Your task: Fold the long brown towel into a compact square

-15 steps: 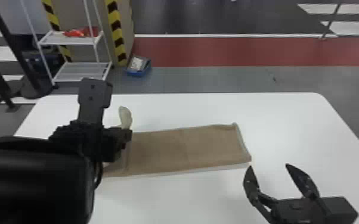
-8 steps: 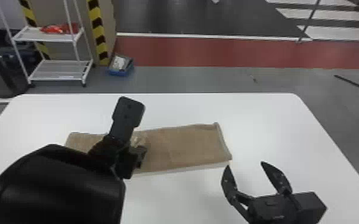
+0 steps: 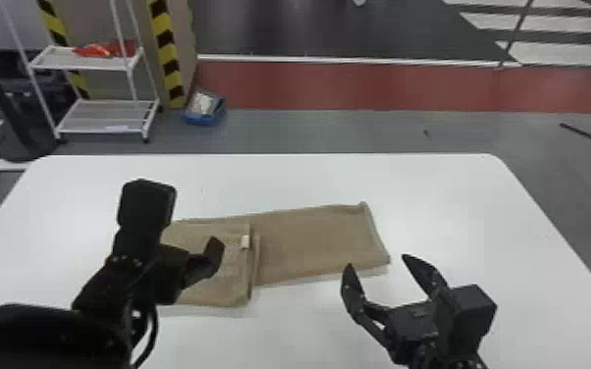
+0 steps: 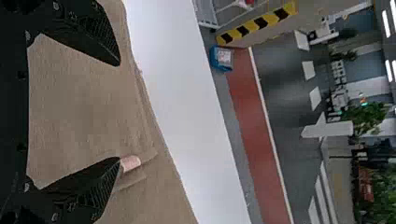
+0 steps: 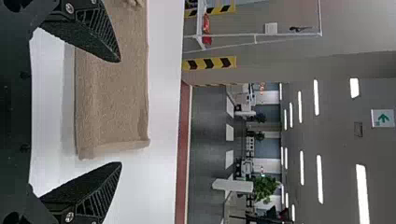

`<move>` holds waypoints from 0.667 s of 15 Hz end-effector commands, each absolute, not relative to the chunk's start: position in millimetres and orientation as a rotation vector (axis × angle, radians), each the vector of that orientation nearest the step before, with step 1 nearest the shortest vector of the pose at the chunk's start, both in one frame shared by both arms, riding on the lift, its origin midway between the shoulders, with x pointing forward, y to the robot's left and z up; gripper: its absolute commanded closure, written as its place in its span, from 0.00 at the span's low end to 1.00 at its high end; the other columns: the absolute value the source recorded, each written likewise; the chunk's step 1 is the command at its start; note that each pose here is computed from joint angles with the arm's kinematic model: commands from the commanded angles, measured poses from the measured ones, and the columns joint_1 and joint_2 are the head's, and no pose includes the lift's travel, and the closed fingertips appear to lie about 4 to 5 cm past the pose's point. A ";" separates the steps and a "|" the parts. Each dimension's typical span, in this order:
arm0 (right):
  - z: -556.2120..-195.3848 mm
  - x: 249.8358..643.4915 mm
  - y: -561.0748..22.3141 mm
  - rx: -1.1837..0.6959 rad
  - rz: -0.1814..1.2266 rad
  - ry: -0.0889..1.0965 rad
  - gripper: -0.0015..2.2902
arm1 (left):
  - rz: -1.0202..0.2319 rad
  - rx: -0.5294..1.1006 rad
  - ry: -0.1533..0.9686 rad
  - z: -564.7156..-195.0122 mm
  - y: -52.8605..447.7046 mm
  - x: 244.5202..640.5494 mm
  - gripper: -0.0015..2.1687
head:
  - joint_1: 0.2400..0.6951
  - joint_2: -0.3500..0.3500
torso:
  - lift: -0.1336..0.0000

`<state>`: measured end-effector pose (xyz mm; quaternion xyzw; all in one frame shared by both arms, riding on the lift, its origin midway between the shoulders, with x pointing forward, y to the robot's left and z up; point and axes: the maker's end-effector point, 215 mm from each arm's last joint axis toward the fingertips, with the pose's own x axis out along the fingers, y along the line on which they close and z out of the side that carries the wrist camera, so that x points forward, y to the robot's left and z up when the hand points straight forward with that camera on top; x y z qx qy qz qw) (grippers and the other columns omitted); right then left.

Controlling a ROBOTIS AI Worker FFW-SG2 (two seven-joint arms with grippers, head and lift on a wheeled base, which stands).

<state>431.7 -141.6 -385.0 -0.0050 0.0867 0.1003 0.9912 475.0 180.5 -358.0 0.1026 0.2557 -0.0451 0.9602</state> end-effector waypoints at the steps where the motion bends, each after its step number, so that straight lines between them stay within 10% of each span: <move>1: -390.3 448.0 -102.6 -0.012 0.283 0.215 0.04 | -0.014 0.129 0.366 -339.3 242.6 473.6 0.02 | 1.00 0.54 | 0.06; 5: -396.4 464.9 -25.2 -0.024 0.448 0.274 0.05 | 0.114 0.000 0.132 -308.0 334.2 454.4 0.02 | 1.00 0.84 | 0.06; 10: -411.1 460.4 -4.0 -0.036 0.483 0.353 0.05 | 0.074 -0.076 0.117 -339.7 336.3 460.9 0.02 | 1.00 1.00 | 0.06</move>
